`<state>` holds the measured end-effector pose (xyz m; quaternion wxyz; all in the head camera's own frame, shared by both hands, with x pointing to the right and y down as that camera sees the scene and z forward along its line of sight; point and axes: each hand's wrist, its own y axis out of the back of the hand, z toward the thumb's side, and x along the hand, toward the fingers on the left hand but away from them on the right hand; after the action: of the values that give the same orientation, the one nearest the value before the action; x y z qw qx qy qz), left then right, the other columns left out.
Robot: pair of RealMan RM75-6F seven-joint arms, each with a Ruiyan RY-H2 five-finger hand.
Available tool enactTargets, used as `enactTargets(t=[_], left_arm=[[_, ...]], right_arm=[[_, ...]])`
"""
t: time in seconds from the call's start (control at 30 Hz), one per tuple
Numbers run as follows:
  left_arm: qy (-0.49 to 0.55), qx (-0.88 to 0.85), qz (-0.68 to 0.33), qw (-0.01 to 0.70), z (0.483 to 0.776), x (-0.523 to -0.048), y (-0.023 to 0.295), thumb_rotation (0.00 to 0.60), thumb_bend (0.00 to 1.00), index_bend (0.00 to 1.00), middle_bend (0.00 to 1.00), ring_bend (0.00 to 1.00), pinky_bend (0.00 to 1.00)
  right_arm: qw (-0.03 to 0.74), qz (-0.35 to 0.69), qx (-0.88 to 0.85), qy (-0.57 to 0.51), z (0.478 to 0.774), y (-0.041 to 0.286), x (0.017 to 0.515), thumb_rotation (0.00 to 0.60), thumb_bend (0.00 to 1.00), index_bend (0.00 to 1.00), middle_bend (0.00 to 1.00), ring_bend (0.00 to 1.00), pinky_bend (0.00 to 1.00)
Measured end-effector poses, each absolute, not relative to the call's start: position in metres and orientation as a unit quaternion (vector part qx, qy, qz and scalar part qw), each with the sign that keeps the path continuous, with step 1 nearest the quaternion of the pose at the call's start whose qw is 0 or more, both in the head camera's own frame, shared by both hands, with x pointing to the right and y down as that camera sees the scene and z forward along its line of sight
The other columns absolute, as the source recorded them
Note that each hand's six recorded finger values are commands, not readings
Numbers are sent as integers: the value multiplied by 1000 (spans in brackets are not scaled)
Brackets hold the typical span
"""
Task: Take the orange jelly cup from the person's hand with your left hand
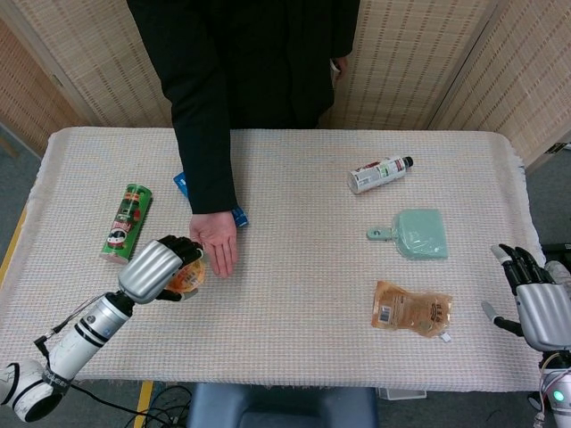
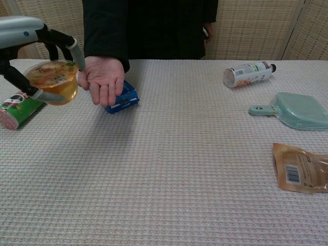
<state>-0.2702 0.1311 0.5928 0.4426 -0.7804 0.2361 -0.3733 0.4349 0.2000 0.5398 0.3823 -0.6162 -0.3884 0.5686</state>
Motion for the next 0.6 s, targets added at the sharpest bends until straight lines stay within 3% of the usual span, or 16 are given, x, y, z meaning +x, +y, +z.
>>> enactTargets(t=[0.6], left_arm=[[224, -740, -470, 425, 666, -317, 157, 600, 260, 532, 442, 439, 736]], right_arm=[[379, 571, -614, -393, 540, 202, 439, 600, 249, 52, 89, 115, 251]])
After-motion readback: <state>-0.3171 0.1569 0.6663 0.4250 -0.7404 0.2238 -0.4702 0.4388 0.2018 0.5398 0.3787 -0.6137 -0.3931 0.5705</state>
